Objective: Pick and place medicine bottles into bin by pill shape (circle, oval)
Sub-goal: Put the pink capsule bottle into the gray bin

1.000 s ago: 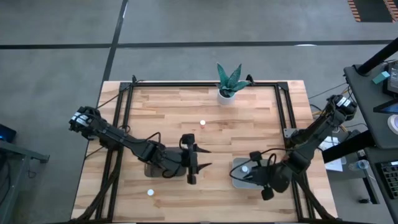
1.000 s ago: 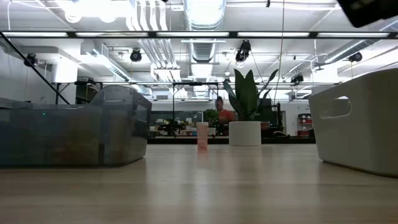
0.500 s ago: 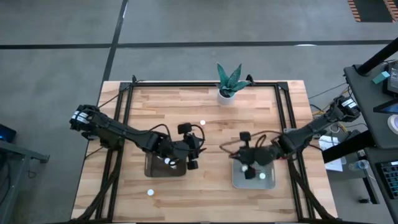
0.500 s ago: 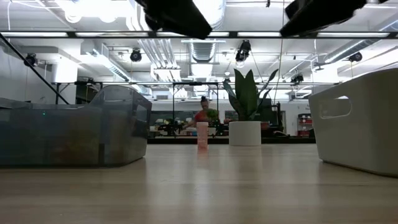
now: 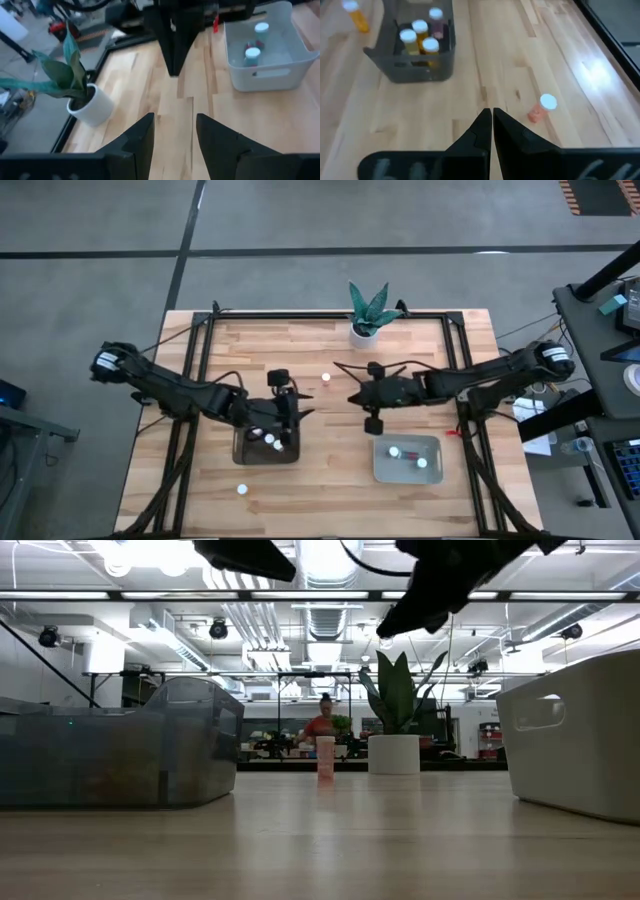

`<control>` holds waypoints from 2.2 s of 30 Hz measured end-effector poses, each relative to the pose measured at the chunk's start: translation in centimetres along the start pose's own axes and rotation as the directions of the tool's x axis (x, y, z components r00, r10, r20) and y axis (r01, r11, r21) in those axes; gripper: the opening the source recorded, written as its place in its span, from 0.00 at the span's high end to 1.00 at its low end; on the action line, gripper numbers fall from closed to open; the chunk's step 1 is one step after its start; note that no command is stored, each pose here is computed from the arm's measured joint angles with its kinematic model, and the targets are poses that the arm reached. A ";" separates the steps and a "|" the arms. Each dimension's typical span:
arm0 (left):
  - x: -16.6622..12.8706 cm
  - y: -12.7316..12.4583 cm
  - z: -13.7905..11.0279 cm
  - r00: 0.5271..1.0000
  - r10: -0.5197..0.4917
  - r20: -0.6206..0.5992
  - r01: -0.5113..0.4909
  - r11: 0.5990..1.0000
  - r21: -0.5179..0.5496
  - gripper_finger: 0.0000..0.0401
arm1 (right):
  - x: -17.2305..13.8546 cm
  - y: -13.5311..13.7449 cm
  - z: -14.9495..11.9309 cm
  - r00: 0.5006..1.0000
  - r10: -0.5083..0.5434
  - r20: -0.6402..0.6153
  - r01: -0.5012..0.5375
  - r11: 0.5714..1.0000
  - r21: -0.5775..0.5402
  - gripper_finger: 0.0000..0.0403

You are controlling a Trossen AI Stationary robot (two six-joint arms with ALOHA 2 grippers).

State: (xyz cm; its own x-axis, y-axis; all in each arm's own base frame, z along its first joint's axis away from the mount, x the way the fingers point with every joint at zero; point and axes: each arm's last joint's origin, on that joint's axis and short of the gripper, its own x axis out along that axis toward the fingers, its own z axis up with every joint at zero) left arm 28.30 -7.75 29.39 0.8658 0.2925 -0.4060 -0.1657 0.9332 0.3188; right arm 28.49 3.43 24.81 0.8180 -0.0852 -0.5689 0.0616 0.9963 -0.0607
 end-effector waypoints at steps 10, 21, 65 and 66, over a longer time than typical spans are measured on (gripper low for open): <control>-2.9 1.8 -2.5 0.986 0.018 0.163 -0.025 0.999 0.042 0.68 | 3.6 -1.4 3.2 0.982 -0.048 -0.183 0.039 0.998 -0.054 0.98; -5.6 3.4 -5.2 0.952 0.049 0.301 -0.058 0.998 0.020 0.68 | 8.9 -4.1 5.9 0.955 0.013 -0.295 -0.043 0.995 -0.095 0.97; -7.0 4.3 -6.4 0.936 0.064 0.346 -0.089 0.994 0.057 0.68 | 15.2 -10.0 1.6 0.884 -0.047 -0.465 0.035 0.999 -0.035 0.54; -7.0 4.3 -6.4 0.936 0.064 0.347 -0.089 0.994 0.057 0.68 | 15.2 -10.0 1.6 0.884 -0.047 -0.465 0.035 0.999 -0.036 0.56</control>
State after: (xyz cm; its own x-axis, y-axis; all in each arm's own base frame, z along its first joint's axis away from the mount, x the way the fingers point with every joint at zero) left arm 18.47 -4.44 28.11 0.9632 0.2612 -0.0626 -0.2152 0.8899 0.4022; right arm 41.18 -7.80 18.07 0.4544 -0.1294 -0.8813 0.0690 0.9915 -0.1100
